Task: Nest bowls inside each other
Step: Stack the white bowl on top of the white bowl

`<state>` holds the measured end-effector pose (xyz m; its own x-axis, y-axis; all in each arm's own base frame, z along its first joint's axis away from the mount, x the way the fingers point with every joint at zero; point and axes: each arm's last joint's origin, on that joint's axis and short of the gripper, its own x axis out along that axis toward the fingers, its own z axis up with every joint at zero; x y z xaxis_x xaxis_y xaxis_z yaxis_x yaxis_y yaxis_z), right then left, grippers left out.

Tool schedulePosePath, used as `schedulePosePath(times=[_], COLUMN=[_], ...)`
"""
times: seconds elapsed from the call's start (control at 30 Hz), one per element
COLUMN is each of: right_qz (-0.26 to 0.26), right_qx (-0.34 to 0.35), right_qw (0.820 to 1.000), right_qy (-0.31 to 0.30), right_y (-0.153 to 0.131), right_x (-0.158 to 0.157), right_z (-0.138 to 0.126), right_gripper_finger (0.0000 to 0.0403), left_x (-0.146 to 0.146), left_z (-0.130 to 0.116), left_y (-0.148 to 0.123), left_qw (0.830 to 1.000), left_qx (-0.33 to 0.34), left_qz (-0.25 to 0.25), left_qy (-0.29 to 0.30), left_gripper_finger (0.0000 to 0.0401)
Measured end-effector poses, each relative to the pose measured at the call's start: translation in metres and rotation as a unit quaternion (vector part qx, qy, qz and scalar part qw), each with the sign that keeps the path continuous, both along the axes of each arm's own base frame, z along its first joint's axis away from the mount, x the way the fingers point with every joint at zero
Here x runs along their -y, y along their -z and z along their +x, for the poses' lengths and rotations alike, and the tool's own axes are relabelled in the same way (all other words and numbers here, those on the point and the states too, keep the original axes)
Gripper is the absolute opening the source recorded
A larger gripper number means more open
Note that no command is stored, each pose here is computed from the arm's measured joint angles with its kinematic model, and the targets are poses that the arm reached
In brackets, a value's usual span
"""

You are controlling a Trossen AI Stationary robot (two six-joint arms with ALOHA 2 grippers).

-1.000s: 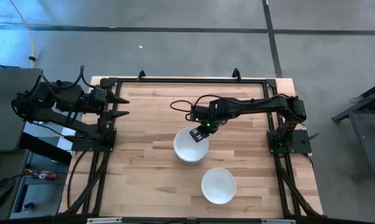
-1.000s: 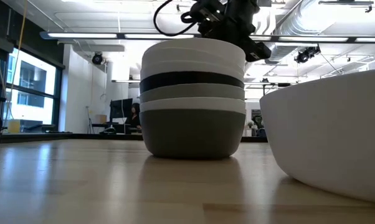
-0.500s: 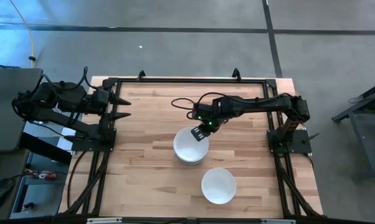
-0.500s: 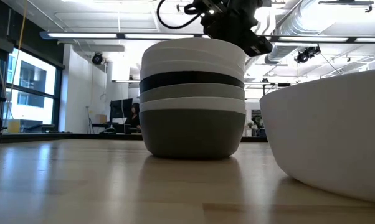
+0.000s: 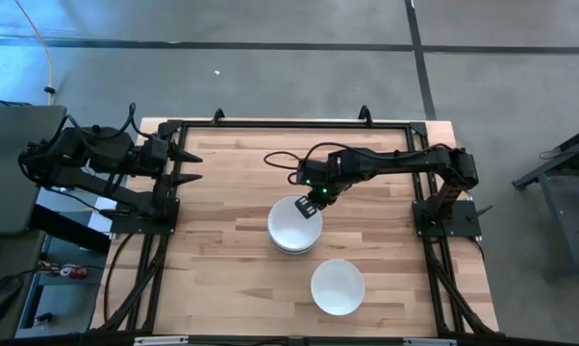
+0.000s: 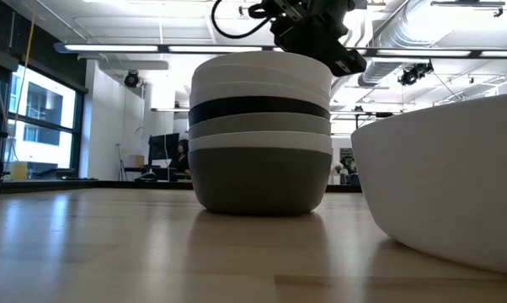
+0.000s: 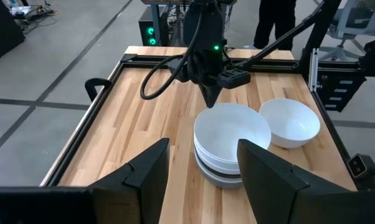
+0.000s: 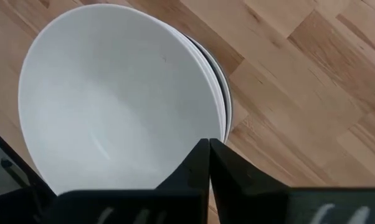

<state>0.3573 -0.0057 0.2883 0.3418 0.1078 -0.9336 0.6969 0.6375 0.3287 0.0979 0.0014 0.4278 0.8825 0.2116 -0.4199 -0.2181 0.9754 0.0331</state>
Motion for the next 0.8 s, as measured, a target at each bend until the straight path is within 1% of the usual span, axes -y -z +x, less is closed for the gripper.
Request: schedulePosePath(times=[0.47, 0.8], right_qz=[-0.006, -0.009], right_qx=[0.006, -0.003], right_qw=[1.000, 1.000], right_qy=[-0.002, -0.010], right_y=[0.0051, 0.0080], right_x=[0.0004, -0.0004], right_z=[0.0037, 0.0039], right_gripper_finger=[0.0000, 0.0000], left_x=[0.0000, 0.0000], left_z=[0.0000, 0.0001], left_y=[-0.0001, -0.0002], left_qw=[1.000, 1.000], left_qx=[0.001, 0.002], left_qz=[0.000, -0.003], left_qy=[0.000, -0.002], left_gripper_finger=[0.0177, 0.0177])
